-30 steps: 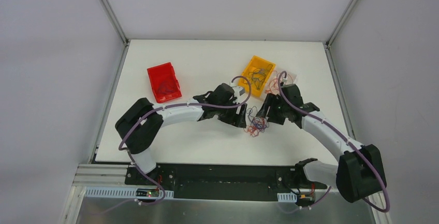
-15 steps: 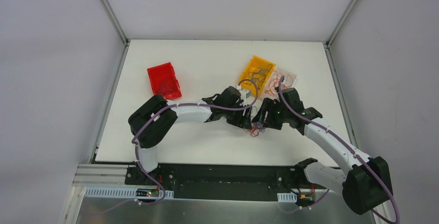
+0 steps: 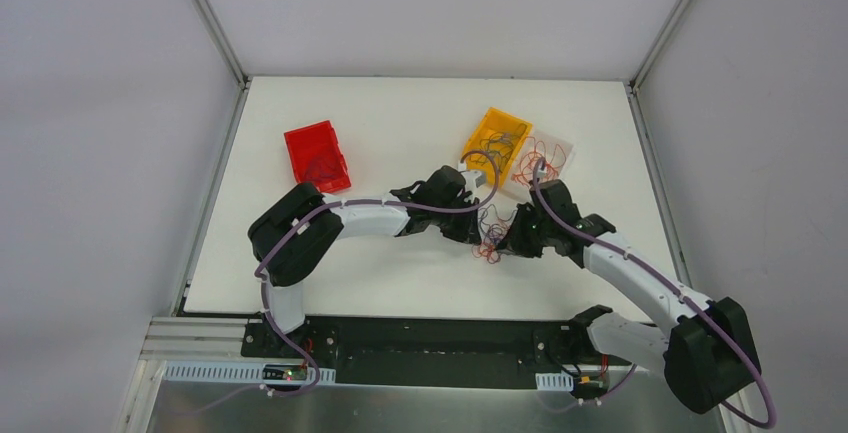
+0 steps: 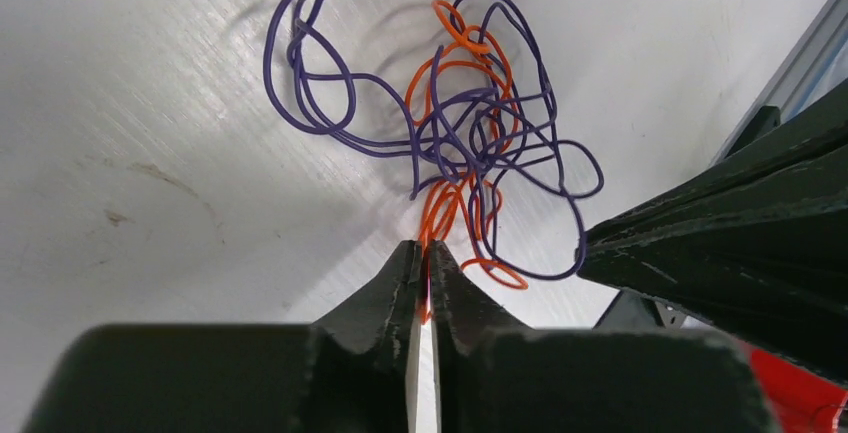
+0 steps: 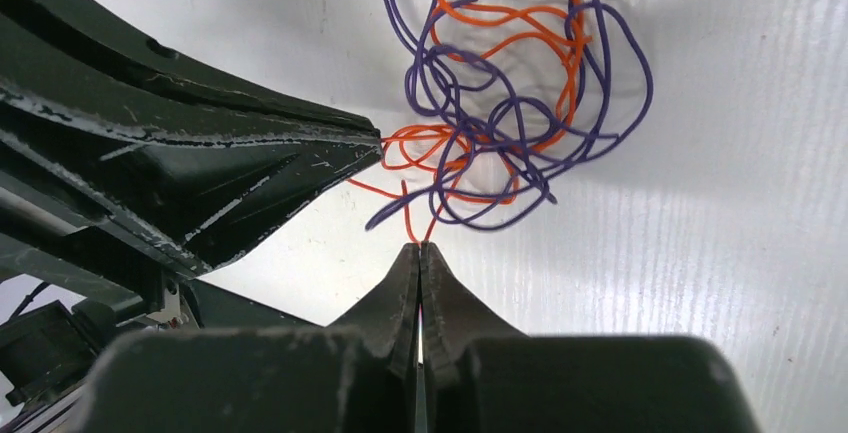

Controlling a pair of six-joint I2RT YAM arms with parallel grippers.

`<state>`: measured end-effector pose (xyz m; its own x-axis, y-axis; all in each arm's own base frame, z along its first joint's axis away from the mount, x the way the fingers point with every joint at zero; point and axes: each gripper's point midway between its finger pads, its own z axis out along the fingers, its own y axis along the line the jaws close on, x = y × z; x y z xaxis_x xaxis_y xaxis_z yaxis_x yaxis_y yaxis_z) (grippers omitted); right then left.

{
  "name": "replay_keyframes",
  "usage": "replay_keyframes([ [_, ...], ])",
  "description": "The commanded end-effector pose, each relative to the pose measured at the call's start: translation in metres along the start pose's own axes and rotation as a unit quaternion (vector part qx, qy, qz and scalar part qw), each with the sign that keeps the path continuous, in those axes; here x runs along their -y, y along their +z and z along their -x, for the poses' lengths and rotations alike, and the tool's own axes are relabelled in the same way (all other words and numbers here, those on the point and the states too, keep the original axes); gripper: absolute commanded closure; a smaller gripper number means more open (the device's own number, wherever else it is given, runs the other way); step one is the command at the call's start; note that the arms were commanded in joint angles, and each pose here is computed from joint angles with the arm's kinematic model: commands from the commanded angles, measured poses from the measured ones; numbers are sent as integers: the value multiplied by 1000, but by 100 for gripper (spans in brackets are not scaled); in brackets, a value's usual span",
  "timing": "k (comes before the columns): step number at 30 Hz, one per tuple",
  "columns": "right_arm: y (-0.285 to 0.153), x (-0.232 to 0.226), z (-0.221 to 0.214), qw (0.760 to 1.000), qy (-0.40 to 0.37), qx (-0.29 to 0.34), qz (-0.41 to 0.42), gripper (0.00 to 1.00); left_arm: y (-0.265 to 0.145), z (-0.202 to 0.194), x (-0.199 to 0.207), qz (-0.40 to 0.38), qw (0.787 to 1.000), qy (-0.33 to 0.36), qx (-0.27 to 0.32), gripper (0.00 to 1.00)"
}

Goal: Untangle the cables

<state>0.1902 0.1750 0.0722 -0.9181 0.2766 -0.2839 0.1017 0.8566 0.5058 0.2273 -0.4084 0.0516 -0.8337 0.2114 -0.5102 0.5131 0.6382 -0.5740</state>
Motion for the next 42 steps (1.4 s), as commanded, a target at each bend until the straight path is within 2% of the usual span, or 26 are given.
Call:
replay_keyframes([
  [1,-15,-4,14,999,-5,40,-7,100,-7,12,7,-3,1000,19,25,99],
  [5,-31,3,25,997,-19,70,-35,100,-19,12,3,19,999,34,16,100],
  [12,-66,30,56,980,-22,161,-113,100,-56,19,-15,63,997,40,22,100],
  [15,-68,29,55,982,-23,159,-101,100,-69,22,-19,60,997,32,29,100],
  [16,-64,23,50,986,-26,142,-82,80,-71,22,-18,58,997,33,29,100],
  [17,-59,15,45,990,-27,124,-61,55,-72,22,-16,53,998,34,29,100],
  [18,-53,2,40,994,-23,99,-30,38,-72,21,-15,50,998,33,28,100],
  [19,-47,-8,35,997,-16,76,-6,30,-71,21,-14,47,998,31,26,100],
  [20,-41,-19,29,999,-10,49,18,27,-70,20,-14,45,998,30,24,100],
  [23,-26,-45,20,998,2,10,60,26,-68,21,-13,44,998,26,22,100],
  [33,-2,-80,50,995,16,57,81,25,-69,21,-11,39,999,25,24,100],
  [42,31,-89,63,994,60,61,72,45,-70,18,-13,39,999,19,30,100],
])
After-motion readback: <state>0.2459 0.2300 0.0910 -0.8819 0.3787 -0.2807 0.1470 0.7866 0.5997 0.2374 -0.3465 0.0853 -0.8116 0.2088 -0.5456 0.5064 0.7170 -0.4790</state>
